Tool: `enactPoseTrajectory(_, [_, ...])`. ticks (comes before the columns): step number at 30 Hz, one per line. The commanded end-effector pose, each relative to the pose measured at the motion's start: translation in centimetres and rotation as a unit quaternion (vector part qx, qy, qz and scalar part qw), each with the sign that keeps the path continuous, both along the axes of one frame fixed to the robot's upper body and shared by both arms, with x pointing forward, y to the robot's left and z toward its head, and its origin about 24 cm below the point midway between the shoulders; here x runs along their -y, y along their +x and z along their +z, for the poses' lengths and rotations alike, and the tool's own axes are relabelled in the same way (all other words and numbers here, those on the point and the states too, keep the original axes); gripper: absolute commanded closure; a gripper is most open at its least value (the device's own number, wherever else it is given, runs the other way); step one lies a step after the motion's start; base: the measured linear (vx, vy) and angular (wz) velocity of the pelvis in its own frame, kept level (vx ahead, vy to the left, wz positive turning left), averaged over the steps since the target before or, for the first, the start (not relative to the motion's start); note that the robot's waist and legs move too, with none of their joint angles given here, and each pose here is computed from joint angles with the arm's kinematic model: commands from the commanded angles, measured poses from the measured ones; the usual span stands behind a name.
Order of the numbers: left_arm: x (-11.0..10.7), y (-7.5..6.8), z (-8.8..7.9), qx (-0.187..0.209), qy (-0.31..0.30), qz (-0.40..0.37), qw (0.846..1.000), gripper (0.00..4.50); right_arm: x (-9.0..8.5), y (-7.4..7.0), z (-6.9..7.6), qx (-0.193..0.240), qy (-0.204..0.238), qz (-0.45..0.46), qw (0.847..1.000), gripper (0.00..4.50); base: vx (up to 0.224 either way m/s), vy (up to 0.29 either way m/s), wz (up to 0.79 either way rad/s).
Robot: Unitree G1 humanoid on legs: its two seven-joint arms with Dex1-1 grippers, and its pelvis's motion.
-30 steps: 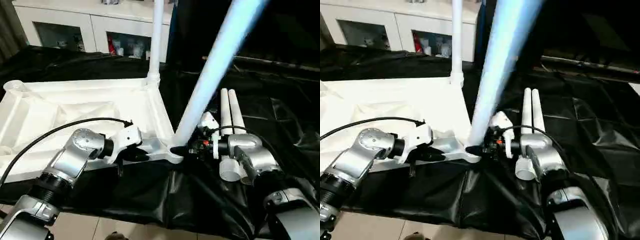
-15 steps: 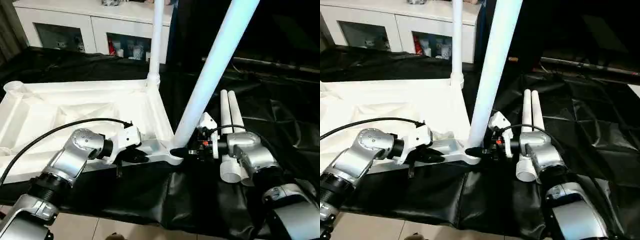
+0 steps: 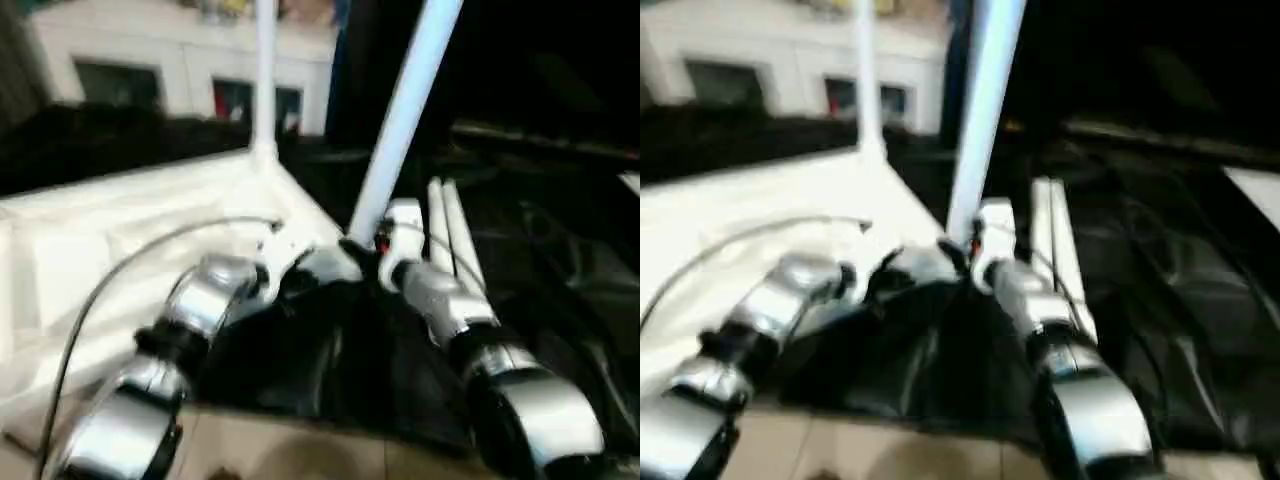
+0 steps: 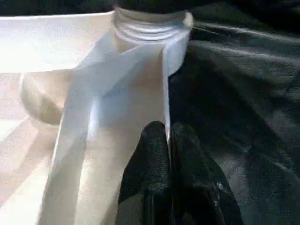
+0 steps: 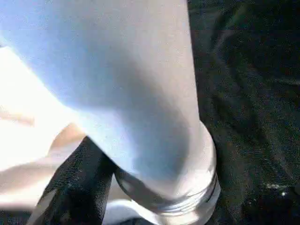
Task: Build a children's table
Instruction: Rotate leg to tighten
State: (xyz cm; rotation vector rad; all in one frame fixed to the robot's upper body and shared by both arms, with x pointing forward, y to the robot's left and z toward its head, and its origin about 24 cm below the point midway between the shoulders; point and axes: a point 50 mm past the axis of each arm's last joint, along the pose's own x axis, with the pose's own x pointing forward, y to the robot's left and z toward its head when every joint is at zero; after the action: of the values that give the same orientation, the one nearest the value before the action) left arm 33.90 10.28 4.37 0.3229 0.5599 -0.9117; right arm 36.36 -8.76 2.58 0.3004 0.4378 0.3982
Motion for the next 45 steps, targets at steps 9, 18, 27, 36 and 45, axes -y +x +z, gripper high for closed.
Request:
enactPoseTrajectory(9, [0.3,-1.6,1.5,0.053,0.015,-0.146,0.988,4.5,-0.3,-3.2,-4.4,-0.132,-0.017,0.084,0.988,1.76,0.0,0.0,0.0])
enactPoseTrajectory(18, [-3.0,-3.6,2.5,0.009,0.009,-0.263,0.965,4.5,3.3,-5.1,-4.4,-0.108,-0.057,0.35,0.929,1.76,0.006,0.0,0.0])
enactPoseTrajectory(27, [-4.1,-3.2,2.6,-0.007,0.027,-0.265,0.964,4.5,4.7,-4.9,-4.6,-0.111,-0.102,0.339,0.929,1.76,0.0,0.0,0.0])
enactPoseTrajectory(36, [-2.0,-0.3,1.2,0.017,0.019,-0.084,0.996,4.5,4.1,-4.1,-5.9,-0.127,-0.13,0.112,0.977,1.77,0.0,0.0,0.0])
enactPoseTrajectory(45, [4.7,-0.2,1.8,-0.022,-0.073,-0.033,0.997,4.5,1.2,-4.0,-6.3,-0.199,0.029,-0.089,0.976,1.77,0.0,0.0,0.0])
